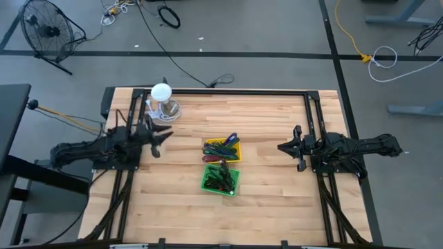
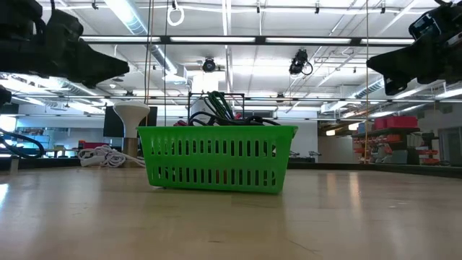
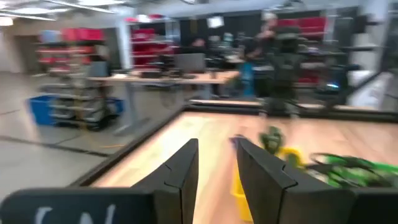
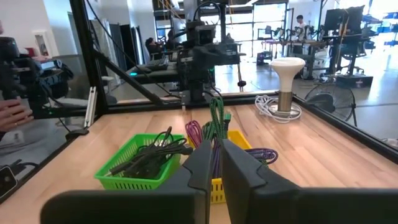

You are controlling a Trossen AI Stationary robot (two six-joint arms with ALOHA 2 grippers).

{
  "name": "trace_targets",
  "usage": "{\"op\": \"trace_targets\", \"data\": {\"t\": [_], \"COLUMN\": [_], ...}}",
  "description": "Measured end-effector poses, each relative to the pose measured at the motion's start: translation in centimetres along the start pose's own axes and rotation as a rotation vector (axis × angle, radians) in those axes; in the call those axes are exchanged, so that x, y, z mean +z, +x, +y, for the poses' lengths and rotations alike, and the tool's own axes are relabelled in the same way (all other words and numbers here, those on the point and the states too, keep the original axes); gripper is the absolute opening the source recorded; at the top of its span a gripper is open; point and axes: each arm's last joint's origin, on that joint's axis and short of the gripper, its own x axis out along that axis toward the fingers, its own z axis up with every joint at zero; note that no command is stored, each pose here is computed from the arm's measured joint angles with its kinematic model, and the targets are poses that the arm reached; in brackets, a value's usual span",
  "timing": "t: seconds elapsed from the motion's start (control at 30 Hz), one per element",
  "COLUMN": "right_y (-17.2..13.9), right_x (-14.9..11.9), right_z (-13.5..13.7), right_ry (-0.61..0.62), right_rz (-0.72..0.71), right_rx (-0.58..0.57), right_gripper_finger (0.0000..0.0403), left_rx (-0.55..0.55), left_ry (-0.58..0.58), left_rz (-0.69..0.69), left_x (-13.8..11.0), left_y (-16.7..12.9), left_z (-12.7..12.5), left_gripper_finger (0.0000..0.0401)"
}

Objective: Pick & Place USB Port
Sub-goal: Return to Home Position

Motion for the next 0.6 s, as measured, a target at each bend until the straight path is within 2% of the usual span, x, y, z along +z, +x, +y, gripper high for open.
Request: {"op": "trace_targets", "data": {"t": [0.1,0.2,0.3,0.6], "right_y": [0.0,0.0,0.0,0.0], "right_x": [0.0,0.0,0.0,0.0], "right_z": [0.0,0.0,0.0,0.0], "right_ry": [0.0,0.0,0.0,0.0], "right_rz": [0.0,0.0,0.0,-0.001], "right_rx": [0.0,0.0,0.0,0.0], "right_gripper_finger": [0.0036,0.0036,0.0036,0.0036], "left_rx": [-0.102,-0.215,-0.299,-0.307], "left_ry": [-0.012,-0.101,-0.133,-0.134], "left_rz": [0.004,0.015,0.032,0.031], "left_x": [-0.1,-0.1,-0.2,-0.2], "left_y": [0.0,-0.1,-0.2,-0.2], "left_z": [-0.4,-0.8,-1.1,-1.2], "left_gripper_finger": [0.0115,0.0115,0.0115,0.0115]}}
